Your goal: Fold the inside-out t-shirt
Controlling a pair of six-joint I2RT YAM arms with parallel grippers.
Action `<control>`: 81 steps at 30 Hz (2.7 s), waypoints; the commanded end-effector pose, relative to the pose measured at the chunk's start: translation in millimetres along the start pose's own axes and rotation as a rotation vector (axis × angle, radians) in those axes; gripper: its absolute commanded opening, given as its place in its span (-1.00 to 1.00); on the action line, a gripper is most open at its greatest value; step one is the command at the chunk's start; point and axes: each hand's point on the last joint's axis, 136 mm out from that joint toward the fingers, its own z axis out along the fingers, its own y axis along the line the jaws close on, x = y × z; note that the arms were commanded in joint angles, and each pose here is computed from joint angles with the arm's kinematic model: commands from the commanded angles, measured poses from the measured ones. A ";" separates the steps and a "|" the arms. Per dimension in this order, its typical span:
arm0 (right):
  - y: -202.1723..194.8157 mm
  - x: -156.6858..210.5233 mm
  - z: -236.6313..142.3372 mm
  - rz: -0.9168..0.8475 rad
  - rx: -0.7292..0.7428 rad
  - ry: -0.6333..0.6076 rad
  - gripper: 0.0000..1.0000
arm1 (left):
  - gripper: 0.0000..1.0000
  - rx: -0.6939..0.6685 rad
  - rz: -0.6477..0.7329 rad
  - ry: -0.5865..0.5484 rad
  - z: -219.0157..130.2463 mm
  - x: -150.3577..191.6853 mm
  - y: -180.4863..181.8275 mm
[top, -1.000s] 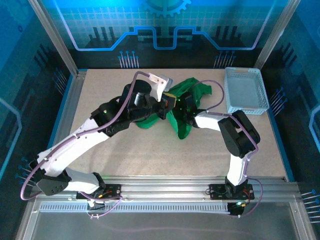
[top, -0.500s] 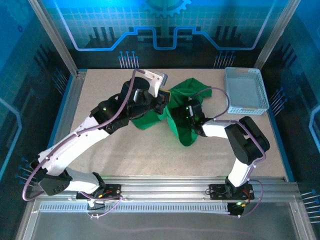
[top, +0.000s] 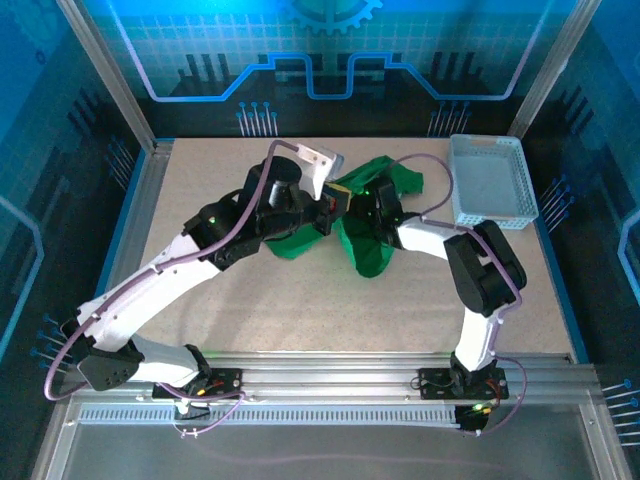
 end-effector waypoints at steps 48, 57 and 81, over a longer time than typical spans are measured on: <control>3.6 131.5 31.9 0.031 0.542 0.487 0.68 | -1.00 0.004 0.014 -0.305 -60.0 -74.4 -27.7; 7.8 113.9 22.4 0.105 0.401 0.390 -0.47 | -1.00 -0.297 -0.117 -0.279 -64.5 -43.9 76.3; 116.0 21.3 -117.2 0.037 -0.490 0.095 -1.00 | -0.83 -0.685 -0.573 0.423 66.9 166.2 308.8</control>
